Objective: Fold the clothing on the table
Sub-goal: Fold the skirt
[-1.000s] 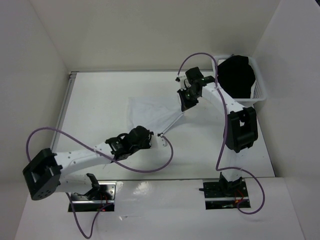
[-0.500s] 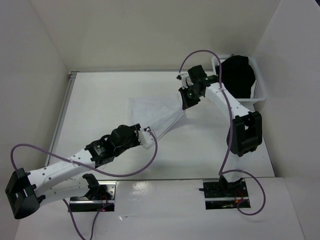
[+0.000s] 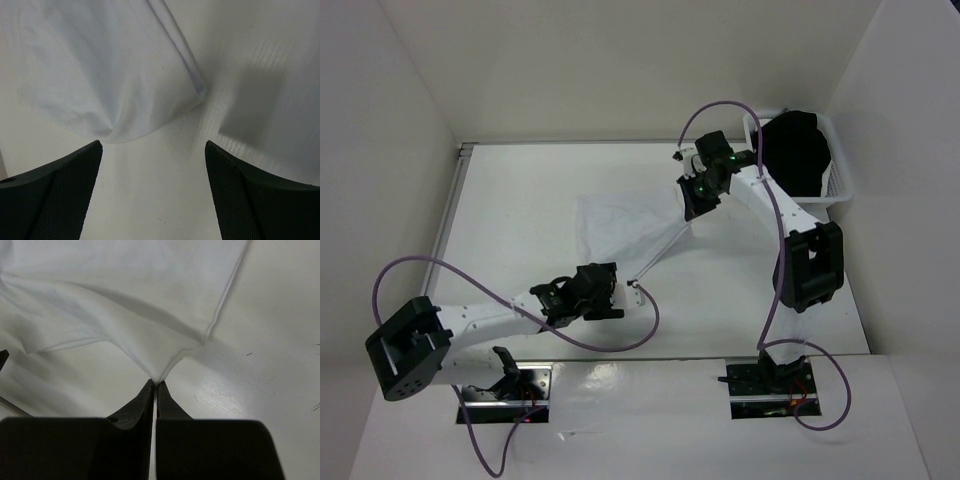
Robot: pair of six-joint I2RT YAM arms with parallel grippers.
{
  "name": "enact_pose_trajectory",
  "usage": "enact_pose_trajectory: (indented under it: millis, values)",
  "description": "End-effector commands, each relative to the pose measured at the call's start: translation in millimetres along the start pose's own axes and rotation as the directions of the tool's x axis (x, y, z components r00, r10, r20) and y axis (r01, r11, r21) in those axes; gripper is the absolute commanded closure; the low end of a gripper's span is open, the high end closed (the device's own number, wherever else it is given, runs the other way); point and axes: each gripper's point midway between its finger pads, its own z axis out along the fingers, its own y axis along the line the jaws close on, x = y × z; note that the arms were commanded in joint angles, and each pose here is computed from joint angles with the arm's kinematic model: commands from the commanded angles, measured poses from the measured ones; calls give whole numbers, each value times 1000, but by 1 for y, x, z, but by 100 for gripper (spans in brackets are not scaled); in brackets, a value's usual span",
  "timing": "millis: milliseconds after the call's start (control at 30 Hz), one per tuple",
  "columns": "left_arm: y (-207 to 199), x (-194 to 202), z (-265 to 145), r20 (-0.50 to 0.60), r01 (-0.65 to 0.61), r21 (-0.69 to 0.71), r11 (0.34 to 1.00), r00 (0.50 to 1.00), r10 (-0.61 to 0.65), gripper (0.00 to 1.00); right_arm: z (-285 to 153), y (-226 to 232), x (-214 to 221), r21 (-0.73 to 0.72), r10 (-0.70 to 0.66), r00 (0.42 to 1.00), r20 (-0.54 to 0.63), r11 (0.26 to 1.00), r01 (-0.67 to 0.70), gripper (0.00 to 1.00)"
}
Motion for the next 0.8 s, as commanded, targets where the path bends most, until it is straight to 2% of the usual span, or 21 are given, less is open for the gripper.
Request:
enact_pose_trajectory:
  millis: [0, 300, 600, 700, 767]
  values:
    - [2, -17, 11, 68, -16, -9, 1000, 998, 17, 10, 0, -1, -4, -12, 2, 1000, 4, 1000, -2, 100]
    - [-13, -23, 32, 79, -56, 36, 998, 996, 53, 10, 5, -2, -7, -12, 2, 1000, 4, 1000, -2, 100]
    - [-26, -24, 48, 70, -90, 78, 993, 994, 85, 20, 8, -8, -7, -8, 1, 1000, 6, 1000, -1, 100]
    - [-34, -19, 53, 57, -96, 106, 990, 994, 90, 32, 8, -8, -7, -8, 1, 1000, 6, 1000, -1, 100]
    - [-31, -23, 53, 65, -94, 100, 991, 994, 88, 50, 8, -8, -7, -8, 1, 1000, 6, 1000, -1, 100]
